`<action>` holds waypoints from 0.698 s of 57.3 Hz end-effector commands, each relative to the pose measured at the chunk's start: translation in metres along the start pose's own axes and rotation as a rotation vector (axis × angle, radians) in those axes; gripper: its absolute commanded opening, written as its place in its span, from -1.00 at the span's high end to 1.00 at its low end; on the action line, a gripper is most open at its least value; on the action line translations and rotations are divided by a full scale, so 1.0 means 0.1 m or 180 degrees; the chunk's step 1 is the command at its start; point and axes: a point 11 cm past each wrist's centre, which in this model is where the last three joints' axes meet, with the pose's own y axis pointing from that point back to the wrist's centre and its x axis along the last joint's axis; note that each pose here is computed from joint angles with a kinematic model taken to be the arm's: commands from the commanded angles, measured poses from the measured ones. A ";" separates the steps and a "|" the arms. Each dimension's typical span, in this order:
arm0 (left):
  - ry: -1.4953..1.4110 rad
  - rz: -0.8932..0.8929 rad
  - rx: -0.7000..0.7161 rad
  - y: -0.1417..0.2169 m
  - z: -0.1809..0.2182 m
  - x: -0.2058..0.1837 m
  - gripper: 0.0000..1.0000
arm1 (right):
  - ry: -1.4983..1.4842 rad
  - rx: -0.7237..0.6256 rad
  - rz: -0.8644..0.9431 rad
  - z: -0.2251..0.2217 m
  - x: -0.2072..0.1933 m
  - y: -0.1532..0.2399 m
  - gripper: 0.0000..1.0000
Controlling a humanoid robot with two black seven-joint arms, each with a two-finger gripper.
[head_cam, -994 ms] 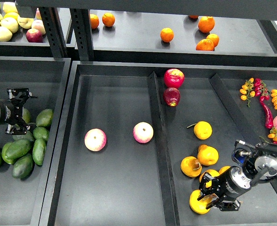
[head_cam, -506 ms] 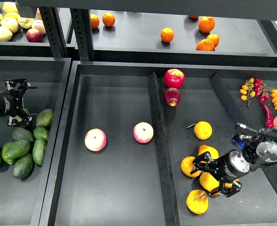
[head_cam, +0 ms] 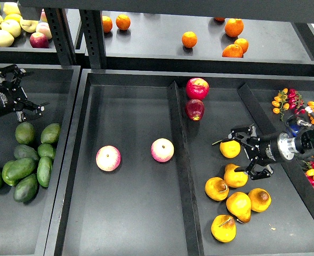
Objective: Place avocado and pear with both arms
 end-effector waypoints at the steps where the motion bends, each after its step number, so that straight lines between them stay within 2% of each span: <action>1: 0.0179 -0.0022 -0.0008 -0.05 -0.15 0.04 -0.99 | -0.0636 0.0574 -0.0134 0.04 0.05 -0.07 -0.99; 15: 0.0627 -0.0337 -0.0079 -0.28 -0.46 -0.17 -0.99 | -0.1615 0.1395 -0.0595 0.11 -0.16 -0.36 -0.99; 25: 0.0822 -0.0456 -0.0113 -0.35 -0.59 -0.24 -0.99 | -0.2074 0.1955 -0.0911 -0.10 -0.31 -0.44 -0.99; 31: 0.0964 -0.0621 -0.0131 -0.41 -0.72 -0.36 -0.99 | -0.2224 0.2122 -0.1017 -0.16 -0.36 -0.46 -0.99; 40: 0.1182 -0.1011 -0.0140 -0.53 -0.97 -0.72 -0.99 | -0.2348 0.2126 -0.1120 -0.11 -0.49 -0.58 -0.99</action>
